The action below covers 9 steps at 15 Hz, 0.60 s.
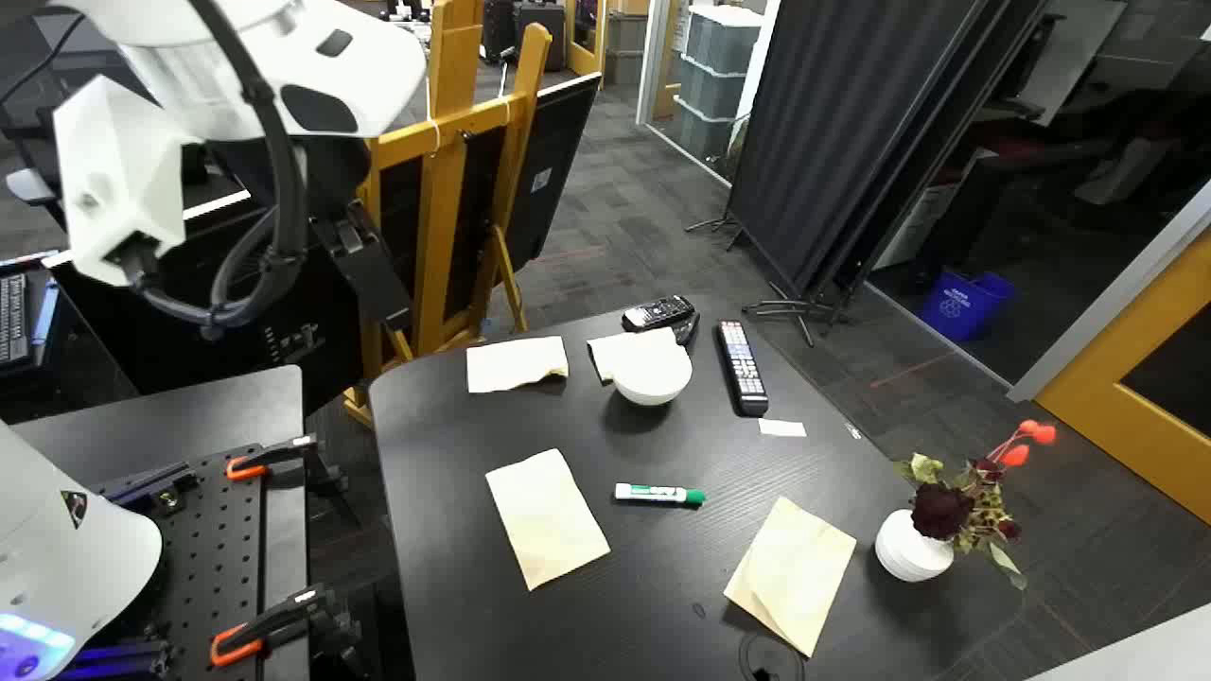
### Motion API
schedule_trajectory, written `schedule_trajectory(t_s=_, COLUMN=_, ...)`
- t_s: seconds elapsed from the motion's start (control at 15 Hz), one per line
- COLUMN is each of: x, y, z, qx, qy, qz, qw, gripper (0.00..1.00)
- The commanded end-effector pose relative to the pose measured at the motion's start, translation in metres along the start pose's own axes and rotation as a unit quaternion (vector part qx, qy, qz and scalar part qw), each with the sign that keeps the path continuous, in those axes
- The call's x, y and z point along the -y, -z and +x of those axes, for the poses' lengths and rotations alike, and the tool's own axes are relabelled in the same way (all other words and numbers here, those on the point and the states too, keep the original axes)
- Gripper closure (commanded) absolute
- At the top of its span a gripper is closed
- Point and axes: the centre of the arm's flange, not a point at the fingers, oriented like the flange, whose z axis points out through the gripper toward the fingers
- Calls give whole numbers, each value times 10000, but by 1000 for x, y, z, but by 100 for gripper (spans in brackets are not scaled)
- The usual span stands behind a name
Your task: Put the green marker inside the white bowl
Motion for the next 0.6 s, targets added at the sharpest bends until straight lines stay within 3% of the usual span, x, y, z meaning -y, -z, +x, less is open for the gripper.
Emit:
schedule_trajectory(t_s=0.0, x=0, y=0, z=0, qx=0, qy=0, qz=0, qw=10000, gripper=0)
schedule_trajectory(t_s=0.33, x=0, y=0, z=0, qx=0, qy=0, qz=0, qw=10000, gripper=0)
schedule_trajectory(t_s=0.53, x=1, y=-11, z=18, qx=-70, qy=-195, qz=-250, qw=9995, gripper=0)
